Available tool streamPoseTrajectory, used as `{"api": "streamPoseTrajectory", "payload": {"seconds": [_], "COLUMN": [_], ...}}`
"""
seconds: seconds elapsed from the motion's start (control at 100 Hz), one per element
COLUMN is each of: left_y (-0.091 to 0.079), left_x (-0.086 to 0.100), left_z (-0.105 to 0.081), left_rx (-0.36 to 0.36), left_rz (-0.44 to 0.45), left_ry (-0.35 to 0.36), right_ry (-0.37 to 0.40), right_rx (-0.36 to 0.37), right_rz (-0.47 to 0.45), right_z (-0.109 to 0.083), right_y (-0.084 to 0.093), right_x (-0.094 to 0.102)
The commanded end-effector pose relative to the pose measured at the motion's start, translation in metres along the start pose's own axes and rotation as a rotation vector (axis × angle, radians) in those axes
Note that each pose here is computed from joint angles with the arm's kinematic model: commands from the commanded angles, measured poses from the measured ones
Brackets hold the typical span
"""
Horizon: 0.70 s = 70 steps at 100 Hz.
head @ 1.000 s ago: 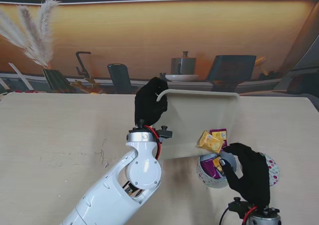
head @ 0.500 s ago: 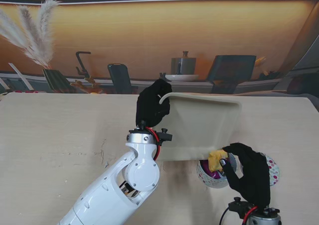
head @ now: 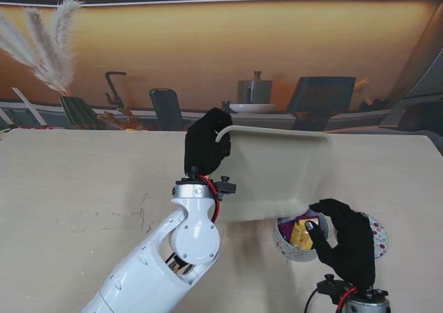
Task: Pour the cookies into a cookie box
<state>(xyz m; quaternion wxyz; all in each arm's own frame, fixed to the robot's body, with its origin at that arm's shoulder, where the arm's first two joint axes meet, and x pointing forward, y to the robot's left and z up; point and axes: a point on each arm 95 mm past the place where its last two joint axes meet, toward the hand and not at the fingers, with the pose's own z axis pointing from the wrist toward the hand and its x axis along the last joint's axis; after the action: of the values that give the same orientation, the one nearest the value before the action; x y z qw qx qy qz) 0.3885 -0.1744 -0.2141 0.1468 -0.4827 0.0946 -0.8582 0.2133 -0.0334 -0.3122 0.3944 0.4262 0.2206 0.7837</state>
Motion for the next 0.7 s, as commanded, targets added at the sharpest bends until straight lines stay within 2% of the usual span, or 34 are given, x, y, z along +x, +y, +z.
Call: {"api": "streamPoseTrajectory", "payload": {"seconds": [0.0,0.2,0.5,0.69], "left_y": [-0.005,-0.027,-0.071,-0.097], "left_x": [0.009,0.006,-0.019,-0.04], "left_z": [0.004,0.008,0.011,0.01], "left_rx": [0.019,0.061,0.095,0.059], "left_rz": [-0.041,-0.061,0.024,0.049], "left_ry": [-0.001,-0.036,-0.093,-0.192], "right_ry": [-0.004,-0.003,0.013,0.018], "right_rx": [0.015,0.027,0.054,0.06], "right_rz": [0.006,0.004,-0.006,-0.003], "right_z": [-0.001,0.0,0.003,0.005], "right_y": [-0.003,-0.004,-0.008,-0.01], "right_x": [0.002,0.002,0.002,0.004]}}
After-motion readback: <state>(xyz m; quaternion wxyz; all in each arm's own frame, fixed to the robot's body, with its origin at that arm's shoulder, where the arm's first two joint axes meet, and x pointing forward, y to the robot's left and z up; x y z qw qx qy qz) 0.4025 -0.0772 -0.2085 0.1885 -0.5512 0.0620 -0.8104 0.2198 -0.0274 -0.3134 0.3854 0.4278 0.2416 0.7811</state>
